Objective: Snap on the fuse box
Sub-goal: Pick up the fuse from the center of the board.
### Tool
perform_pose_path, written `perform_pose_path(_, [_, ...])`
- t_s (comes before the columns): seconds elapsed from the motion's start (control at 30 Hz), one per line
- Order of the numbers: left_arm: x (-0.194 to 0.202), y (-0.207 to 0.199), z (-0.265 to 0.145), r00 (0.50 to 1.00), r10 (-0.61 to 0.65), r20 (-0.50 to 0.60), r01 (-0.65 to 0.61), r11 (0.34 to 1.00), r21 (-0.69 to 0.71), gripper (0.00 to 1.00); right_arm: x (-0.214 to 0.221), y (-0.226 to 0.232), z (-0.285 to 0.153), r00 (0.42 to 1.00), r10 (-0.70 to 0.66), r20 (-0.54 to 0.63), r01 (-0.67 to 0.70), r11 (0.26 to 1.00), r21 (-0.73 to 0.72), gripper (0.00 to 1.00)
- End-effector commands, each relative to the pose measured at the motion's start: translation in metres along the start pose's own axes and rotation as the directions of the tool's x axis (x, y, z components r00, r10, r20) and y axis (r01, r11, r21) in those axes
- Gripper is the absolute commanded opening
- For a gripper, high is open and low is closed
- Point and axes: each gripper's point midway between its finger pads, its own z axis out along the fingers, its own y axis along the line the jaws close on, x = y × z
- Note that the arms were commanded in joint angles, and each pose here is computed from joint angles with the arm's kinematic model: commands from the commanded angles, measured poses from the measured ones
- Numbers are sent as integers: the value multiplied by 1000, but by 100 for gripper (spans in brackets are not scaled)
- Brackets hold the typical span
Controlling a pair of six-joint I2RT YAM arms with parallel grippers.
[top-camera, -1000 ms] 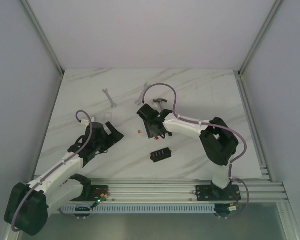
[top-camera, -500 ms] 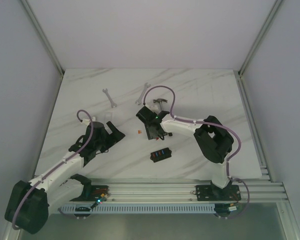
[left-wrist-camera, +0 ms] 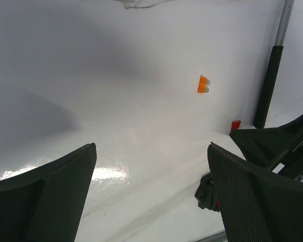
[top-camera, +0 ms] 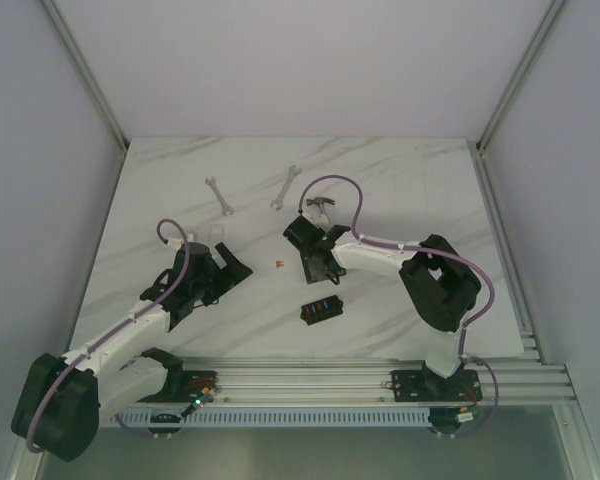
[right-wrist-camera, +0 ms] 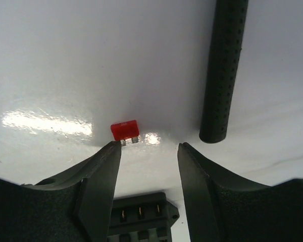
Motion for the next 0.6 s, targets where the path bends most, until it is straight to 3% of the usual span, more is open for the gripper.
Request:
perform_pose_path(0.0, [0, -4, 1, 1000, -8, -3, 8, 1000, 21, 100, 15, -16, -6, 999, 14, -45, -12, 999, 47, 55])
perform_pose_path(0.3, [1, -8, 1, 1000, -7, -8, 7, 999, 35, 100, -15, 13, -15, 999, -43, -2, 43, 996, -81, 54])
perform_pose_path(0.57, [4, -9, 0, 1000, 1, -20, 0, 999, 44, 100, -16, 11, -6, 985, -155, -72, 148, 984, -102, 49])
